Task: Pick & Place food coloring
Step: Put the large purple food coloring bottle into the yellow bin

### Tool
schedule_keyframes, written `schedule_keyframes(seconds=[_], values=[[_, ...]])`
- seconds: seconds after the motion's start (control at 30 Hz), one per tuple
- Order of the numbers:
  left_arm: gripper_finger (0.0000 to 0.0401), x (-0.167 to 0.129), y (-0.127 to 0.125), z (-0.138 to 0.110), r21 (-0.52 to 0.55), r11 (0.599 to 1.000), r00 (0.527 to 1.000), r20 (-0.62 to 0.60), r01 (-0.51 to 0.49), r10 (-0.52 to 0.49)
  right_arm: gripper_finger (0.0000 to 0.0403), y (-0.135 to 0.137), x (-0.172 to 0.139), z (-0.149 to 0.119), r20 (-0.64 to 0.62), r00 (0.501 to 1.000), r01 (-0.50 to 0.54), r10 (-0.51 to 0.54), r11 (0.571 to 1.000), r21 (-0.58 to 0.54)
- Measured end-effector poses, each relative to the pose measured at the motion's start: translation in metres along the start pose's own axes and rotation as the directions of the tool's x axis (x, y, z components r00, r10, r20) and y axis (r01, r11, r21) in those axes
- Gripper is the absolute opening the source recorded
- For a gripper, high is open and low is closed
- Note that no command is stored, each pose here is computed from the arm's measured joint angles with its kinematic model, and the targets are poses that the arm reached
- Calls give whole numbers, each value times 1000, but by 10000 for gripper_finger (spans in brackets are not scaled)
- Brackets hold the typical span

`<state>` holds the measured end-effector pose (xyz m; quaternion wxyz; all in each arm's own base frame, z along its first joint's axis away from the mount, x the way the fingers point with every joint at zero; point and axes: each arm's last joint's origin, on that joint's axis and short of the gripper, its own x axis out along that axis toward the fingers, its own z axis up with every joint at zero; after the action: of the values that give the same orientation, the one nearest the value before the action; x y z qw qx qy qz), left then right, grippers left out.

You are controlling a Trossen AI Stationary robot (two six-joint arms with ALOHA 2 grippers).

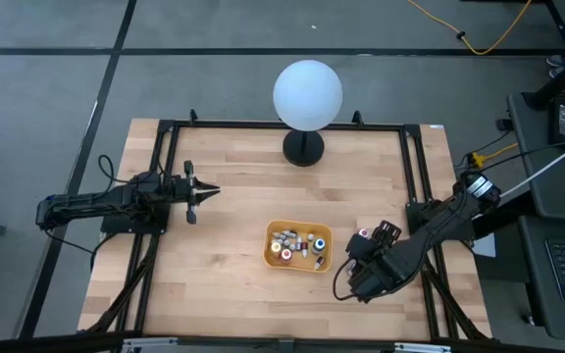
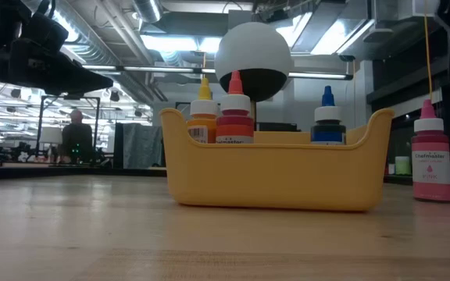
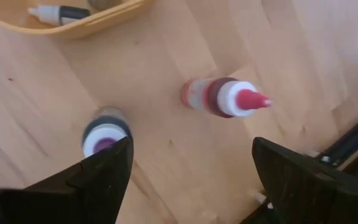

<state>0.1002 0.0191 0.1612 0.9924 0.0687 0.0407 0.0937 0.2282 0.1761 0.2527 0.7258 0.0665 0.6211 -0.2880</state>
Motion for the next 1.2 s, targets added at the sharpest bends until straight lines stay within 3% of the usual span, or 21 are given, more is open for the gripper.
schedule_keyframes(seconds=[0.13,0.33,0.47,0.6,0.87,1.2], values=[[38,0,0,0,0,1000,1000,0,0,0,329,-9,-10,0,16,999,-29,29,999,22],[37,0,0,0,0,1000,1000,0,0,0,329,-21,-29,2,65,984,-172,167,982,78],[40,0,0,0,0,1000,1000,0,0,0,329,-18,-35,5,108,957,-279,268,955,98],[38,0,0,0,0,1000,1000,0,0,0,329,-12,-34,7,116,948,-309,298,946,97],[39,0,0,0,0,1000,1000,0,-1,1,329,-11,-7,-2,36,969,-247,244,959,143],[36,0,0,0,0,1000,1000,0,0,0,329,-3,50,-10,-68,941,-313,331,931,189]])
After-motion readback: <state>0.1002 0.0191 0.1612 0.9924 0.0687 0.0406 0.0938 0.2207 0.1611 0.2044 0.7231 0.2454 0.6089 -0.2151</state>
